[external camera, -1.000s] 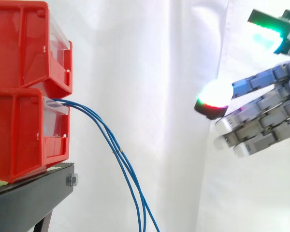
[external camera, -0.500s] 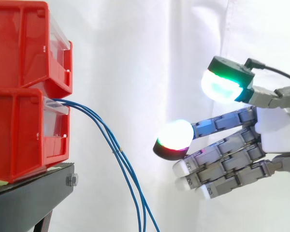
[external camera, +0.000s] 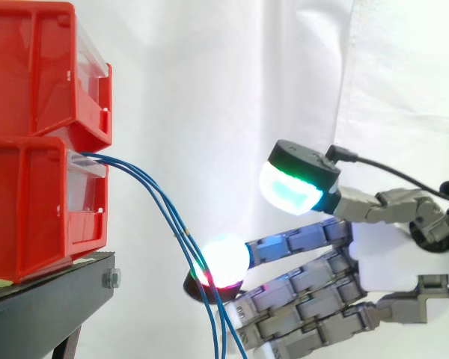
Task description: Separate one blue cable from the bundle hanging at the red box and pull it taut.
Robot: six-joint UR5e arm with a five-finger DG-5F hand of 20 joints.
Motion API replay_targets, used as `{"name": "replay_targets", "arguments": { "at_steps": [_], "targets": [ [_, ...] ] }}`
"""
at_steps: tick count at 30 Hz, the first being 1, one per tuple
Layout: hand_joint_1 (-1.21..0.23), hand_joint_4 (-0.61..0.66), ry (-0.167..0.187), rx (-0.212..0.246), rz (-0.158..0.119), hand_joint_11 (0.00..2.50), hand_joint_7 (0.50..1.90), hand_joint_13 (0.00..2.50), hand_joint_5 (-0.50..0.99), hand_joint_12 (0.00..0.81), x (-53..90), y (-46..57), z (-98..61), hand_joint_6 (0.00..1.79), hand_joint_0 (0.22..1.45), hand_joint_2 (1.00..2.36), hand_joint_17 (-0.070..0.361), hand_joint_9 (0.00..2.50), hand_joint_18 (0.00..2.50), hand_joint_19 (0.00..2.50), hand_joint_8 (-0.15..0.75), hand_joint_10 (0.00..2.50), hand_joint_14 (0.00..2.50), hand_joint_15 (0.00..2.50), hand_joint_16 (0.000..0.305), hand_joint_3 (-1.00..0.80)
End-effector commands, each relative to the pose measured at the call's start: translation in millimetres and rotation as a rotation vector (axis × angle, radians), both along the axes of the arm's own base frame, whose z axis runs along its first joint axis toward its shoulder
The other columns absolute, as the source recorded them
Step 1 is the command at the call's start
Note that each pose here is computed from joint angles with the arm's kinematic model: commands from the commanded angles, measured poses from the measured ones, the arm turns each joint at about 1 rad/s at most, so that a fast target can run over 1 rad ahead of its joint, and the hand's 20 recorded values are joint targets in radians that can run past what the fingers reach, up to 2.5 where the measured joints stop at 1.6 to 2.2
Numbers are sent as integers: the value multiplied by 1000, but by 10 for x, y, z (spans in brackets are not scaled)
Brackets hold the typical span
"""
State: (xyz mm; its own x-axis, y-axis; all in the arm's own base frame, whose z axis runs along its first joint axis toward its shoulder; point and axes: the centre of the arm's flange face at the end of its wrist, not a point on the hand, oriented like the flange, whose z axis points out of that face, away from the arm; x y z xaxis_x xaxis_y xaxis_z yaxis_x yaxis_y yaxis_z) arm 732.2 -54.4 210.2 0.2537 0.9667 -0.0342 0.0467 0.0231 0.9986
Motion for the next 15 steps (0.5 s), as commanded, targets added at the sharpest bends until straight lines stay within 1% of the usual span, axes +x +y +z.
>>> {"name": "replay_targets", "arguments": {
  "at_steps": [1,2,3,4,6,11,12,15],
  "targets": [
    [-639,227,-2,4,15,275,861,409,-227,366,88,21,-121,503,515,1002,103,477,318,174,334,10,6,179,46,-474],
    [-639,229,-12,10,33,276,858,412,-227,367,164,50,-155,503,515,1002,104,479,320,182,335,8,6,176,46,-475],
    [-638,227,-17,11,38,290,862,415,-226,367,182,57,-155,503,516,1001,104,484,323,184,336,9,6,180,46,-478],
    [-636,230,-22,17,62,288,863,419,-225,370,207,125,-164,503,516,1002,104,488,326,186,337,8,6,188,46,-477],
    [-637,232,-24,17,64,300,863,431,-224,372,211,127,-173,503,516,1002,105,504,341,198,341,9,7,190,46,-475],
    [-637,242,-57,22,72,321,871,446,-219,371,245,180,-131,503,516,1003,106,528,360,216,346,10,7,207,47,-475],
    [-637,245,-59,22,73,335,870,456,-218,373,247,182,-130,503,517,1002,107,539,366,227,349,10,7,209,47,-476],
    [-638,250,-64,23,92,338,874,474,-215,373,256,221,-124,503,518,1002,107,556,387,242,350,10,9,226,47,-478]
  ]
}}
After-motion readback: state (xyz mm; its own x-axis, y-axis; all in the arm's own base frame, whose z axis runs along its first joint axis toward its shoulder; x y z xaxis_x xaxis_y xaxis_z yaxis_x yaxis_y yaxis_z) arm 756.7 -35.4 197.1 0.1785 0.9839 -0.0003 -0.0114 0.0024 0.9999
